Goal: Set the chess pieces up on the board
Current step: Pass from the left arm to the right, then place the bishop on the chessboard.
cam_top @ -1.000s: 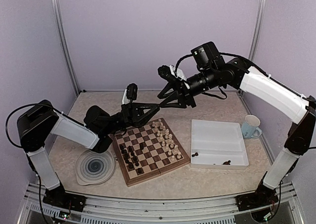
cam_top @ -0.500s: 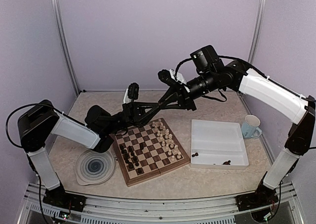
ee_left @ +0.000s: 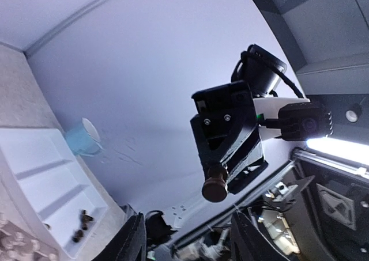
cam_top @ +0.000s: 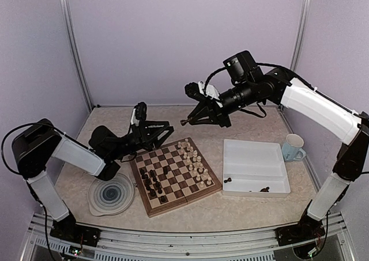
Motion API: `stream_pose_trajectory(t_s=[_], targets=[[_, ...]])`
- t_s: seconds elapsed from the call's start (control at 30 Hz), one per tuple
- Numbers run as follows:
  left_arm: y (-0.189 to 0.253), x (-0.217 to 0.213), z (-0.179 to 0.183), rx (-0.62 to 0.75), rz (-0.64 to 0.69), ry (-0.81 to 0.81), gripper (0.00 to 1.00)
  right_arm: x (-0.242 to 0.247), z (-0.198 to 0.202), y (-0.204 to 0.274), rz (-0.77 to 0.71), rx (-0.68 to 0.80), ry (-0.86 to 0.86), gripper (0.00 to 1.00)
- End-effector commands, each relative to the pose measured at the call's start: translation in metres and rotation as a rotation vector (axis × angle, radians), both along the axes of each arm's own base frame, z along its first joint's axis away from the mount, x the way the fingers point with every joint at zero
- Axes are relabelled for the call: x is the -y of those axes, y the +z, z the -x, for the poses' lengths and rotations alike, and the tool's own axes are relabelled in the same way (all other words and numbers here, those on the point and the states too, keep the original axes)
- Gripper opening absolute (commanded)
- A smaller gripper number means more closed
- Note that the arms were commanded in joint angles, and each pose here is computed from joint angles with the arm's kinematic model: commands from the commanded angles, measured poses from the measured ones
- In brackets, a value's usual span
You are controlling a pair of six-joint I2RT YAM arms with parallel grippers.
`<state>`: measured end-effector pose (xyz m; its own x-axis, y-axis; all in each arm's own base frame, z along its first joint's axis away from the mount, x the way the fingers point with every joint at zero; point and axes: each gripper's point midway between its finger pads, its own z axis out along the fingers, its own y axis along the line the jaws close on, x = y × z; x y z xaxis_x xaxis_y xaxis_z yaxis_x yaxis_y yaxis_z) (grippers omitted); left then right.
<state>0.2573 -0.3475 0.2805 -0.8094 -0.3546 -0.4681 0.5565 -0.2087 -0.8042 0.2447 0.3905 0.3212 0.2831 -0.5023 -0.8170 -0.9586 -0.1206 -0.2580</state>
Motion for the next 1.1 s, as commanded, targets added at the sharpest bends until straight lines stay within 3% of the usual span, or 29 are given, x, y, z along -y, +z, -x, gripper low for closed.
stream_pose_trajectory(t_s=[0.0, 0.2, 0.43, 0.7, 1.07], targets=[[0.028, -0.045, -0.011, 0.155, -0.084, 0.184, 0.52, 0.001, 0.000, -0.010, 0.094, 0.089, 0.008, 0.01], [0.035, -0.097, -0.045, 0.299, -0.478, 0.522, 0.55, -0.021, 0.022, -0.066, 0.291, 0.101, 0.064, 0.00], [0.035, -0.169, -0.065, 0.291, -0.698, 0.742, 0.55, -0.044, 0.048, -0.132, 0.496, -0.004, 0.136, 0.00], [0.025, -0.193, -0.058, 0.324, -0.773, 0.779, 0.56, -0.048, 0.066, -0.197, 0.683, 0.024, 0.169, 0.01], [-0.002, -0.196, -0.058, 0.302, -0.787, 0.740, 0.57, -0.055, 0.055, -0.239, 0.773, 0.043, 0.132, 0.02]])
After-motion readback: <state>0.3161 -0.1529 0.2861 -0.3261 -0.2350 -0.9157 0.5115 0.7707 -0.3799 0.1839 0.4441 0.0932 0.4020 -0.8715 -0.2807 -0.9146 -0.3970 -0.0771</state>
